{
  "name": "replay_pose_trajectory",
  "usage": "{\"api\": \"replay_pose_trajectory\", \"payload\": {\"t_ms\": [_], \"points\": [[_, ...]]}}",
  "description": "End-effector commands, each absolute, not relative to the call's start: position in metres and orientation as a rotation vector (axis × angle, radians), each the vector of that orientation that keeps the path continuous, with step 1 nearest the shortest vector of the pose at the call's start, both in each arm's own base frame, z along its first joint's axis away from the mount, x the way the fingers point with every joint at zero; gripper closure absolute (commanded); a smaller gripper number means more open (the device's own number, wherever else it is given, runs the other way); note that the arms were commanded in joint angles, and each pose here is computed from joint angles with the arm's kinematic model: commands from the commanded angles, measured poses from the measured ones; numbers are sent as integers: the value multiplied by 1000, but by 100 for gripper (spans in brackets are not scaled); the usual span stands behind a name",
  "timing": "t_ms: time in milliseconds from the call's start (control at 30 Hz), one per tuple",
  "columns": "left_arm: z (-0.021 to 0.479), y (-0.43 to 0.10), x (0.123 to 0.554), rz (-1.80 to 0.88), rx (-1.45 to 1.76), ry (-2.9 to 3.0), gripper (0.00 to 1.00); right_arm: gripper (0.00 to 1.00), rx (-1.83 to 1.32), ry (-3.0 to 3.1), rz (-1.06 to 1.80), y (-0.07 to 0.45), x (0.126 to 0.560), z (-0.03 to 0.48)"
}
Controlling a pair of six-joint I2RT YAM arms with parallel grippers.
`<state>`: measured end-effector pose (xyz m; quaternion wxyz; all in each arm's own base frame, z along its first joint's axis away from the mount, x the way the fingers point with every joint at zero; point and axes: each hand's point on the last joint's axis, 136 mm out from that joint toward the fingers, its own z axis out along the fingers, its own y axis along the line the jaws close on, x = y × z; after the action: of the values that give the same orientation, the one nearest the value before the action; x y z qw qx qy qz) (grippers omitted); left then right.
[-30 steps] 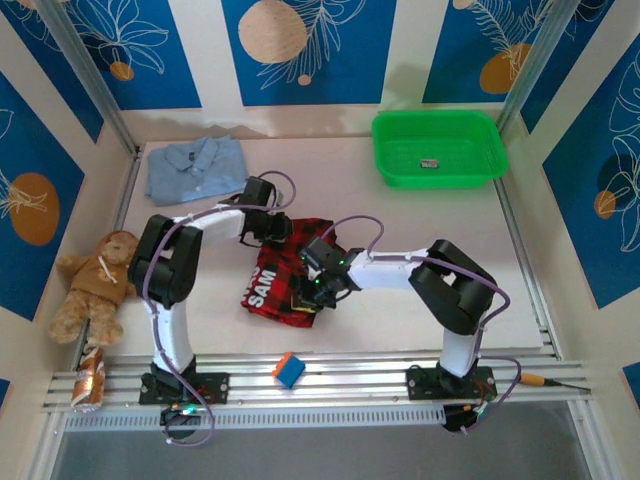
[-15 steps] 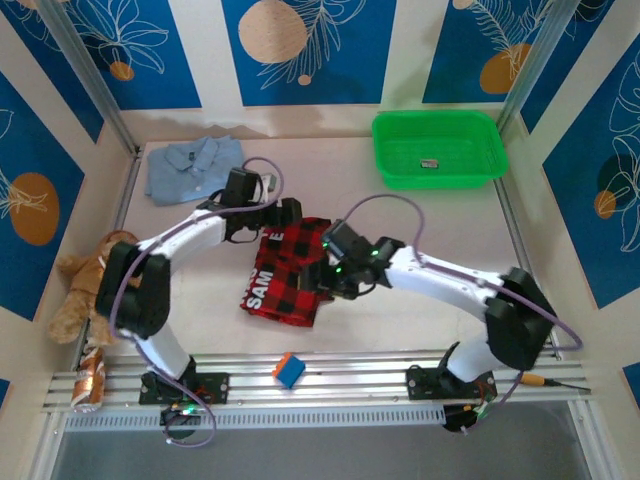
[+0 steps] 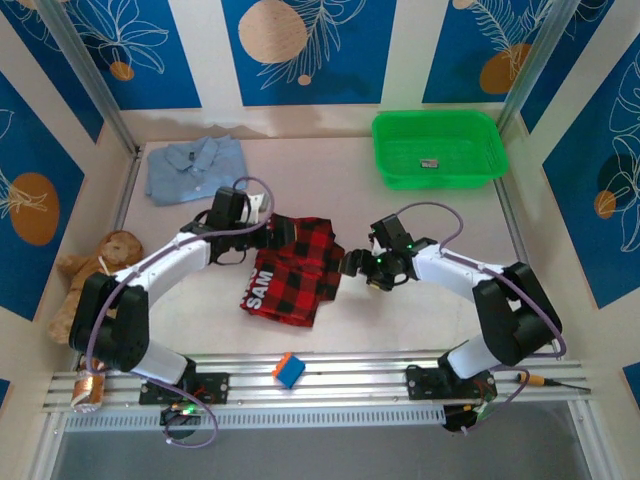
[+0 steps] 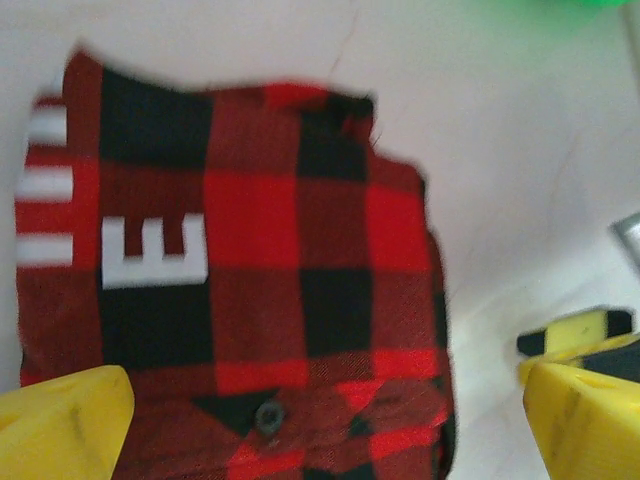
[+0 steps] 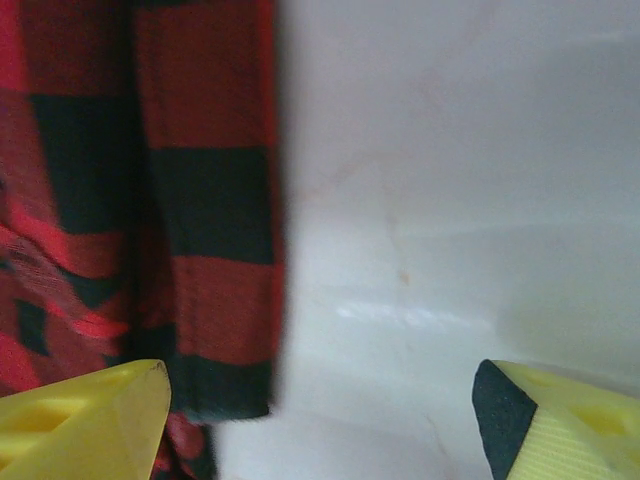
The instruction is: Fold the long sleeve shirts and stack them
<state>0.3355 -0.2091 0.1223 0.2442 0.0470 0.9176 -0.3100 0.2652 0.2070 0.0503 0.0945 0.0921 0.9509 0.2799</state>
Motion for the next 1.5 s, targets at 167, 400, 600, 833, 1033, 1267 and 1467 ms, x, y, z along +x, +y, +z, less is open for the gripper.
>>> {"api": "replay_pose_trajectory", "payload": {"t_ms": [167,400,600,833,1033,1267,1467], "points": [[86,-216,320,-915,110,2547,0,18,180,2671,1094,245,287,45],[69,-216,316,-903,94,2581,0,18,131,2624,1148,265,291,43],[61,-218,315,-914,88,2599,0,18,64,2619,1187,284,289,45],[63,-218,313,-915,81,2598,0,18,12,2664,1149,302,288,44],[61,-218,311,-920,74,2601,0,18,-46,2693,1094,320,285,49],[57,-219,310,-927,71,2602,0,19,-98,2741,1019,329,282,45],[58,-218,311,-922,68,2601,1,28,-77,2787,937,317,282,40]]}}
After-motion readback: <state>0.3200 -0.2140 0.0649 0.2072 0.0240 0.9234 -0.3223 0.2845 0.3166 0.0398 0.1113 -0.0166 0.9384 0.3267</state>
